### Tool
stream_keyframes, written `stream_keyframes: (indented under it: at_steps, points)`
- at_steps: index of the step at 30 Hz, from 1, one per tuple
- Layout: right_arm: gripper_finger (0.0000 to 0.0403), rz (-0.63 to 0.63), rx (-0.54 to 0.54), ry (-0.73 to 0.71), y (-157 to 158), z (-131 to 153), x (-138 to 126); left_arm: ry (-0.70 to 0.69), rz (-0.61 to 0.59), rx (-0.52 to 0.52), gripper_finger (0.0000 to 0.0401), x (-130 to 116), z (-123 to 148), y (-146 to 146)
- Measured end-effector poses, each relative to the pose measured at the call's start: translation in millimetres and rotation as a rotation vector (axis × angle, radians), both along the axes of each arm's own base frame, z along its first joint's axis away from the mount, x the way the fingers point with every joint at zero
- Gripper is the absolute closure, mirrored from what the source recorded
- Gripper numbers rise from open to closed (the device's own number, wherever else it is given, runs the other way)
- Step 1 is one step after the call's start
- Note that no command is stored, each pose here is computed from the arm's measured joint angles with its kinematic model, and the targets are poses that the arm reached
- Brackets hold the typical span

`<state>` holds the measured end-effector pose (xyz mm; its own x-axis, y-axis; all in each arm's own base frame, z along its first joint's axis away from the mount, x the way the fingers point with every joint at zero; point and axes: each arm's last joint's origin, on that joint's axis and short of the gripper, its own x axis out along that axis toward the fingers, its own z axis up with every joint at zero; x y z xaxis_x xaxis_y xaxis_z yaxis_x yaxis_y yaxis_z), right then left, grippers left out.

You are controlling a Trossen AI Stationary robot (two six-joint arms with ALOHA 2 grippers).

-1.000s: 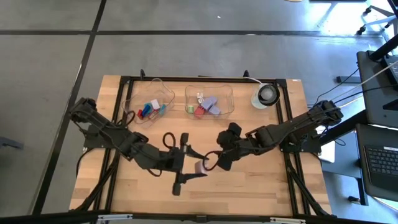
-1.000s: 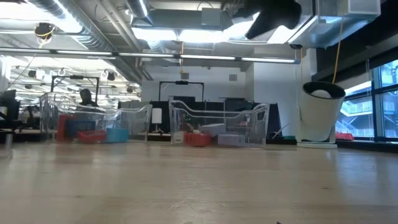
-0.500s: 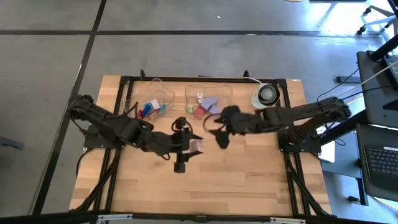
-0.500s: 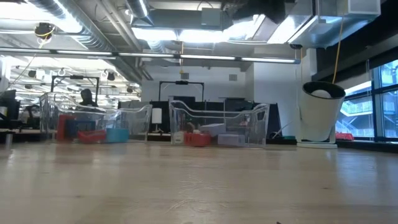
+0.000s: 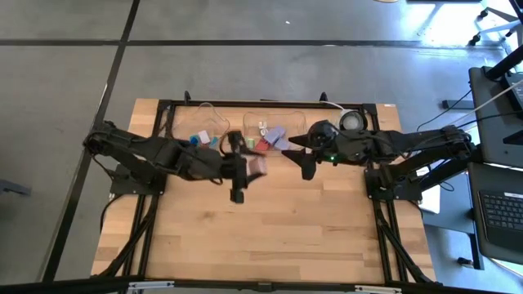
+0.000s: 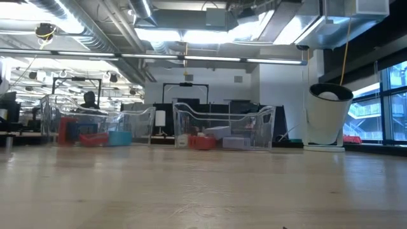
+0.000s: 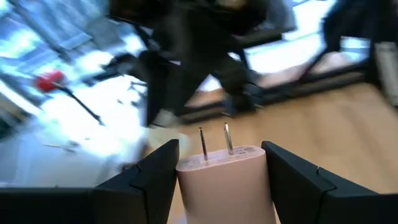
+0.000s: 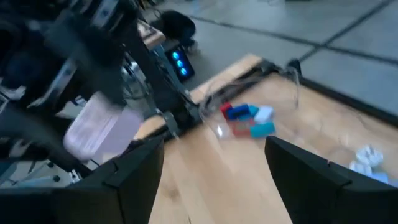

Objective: Pick & Place Office items
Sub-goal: Put the pink charger adapter into the right transparent bin

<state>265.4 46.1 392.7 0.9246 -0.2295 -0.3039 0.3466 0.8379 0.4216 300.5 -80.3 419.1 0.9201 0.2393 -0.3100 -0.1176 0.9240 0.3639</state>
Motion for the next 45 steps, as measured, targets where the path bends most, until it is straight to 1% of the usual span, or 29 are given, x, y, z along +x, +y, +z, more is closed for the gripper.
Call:
stream_keyframes:
  at_steps: [2, 5, 8, 10, 12, 15, 17, 19, 21, 23, 25, 27, 33, 35, 40, 45]
  points:
    - [0.0120, 0.008, -0.020, -0.029, 0, 3, 1, -0.043, 0.047, 0.053, 0.0192, -3, 8, 8]
    - [0.0120, -0.003, -0.031, -0.071, -1, 7, 3, -0.117, 0.119, 0.099, 0.0192, -7, 22, 20]
    - [0.0120, -0.036, -0.019, -0.137, -5, 13, 5, -0.214, 0.162, 0.057, 0.0192, -13, 35, 34]
    - [0.0120, -0.045, -0.004, -0.182, -9, 17, 7, -0.260, 0.132, 0.000, 0.0195, -18, 43, 41]
    - [0.0120, -0.041, 0.006, -0.220, -12, 21, 8, -0.291, 0.076, -0.059, 0.0197, -25, 49, 49]
    - [0.0120, -0.048, -0.001, -0.232, -16, 22, 10, -0.338, -0.014, -0.129, 0.0197, -38, 59, 57]
    - [0.0120, -0.062, -0.021, -0.222, -19, 21, 11, -0.356, -0.049, -0.144, 0.0194, -44, 63, 62]
    - [0.0120, -0.095, -0.029, -0.221, -22, 20, 13, -0.354, -0.039, -0.143, 0.0192, -50, 59, 67]
    - [0.0120, -0.119, -0.036, -0.209, -24, 18, 14, -0.345, -0.011, -0.146, 0.0192, -52, 48, 74]
    - [0.0120, -0.131, -0.038, -0.205, -27, 16, 17, -0.351, 0.023, -0.171, 0.0194, -54, 34, 82]
    - [0.0120, -0.140, -0.040, -0.197, -29, 14, 19, -0.385, 0.038, -0.199, 0.0196, -58, 20, 90]
    - [0.0120, -0.150, -0.041, -0.191, -32, 12, 22, -0.448, 0.053, -0.225, 0.0194, -61, 6, 99]
    - [0.0120, -0.183, -0.006, -0.171, -38, 4, 31, -0.519, 0.180, -0.329, 0.0185, -55, -61, 127]
    - [0.0120, -0.188, 0.001, -0.162, -38, -1, 36, -0.530, 0.223, -0.337, 0.0185, -51, -81, 136]
    - [0.0120, -0.200, 0.013, -0.126, -40, -13, 48, -0.429, 0.347, -0.323, 0.0186, -35, -131, 155]
    - [0.0120, -0.211, 0.006, -0.084, -44, -23, 56, -0.282, 0.386, -0.316, 0.0184, -13, -171, 168]
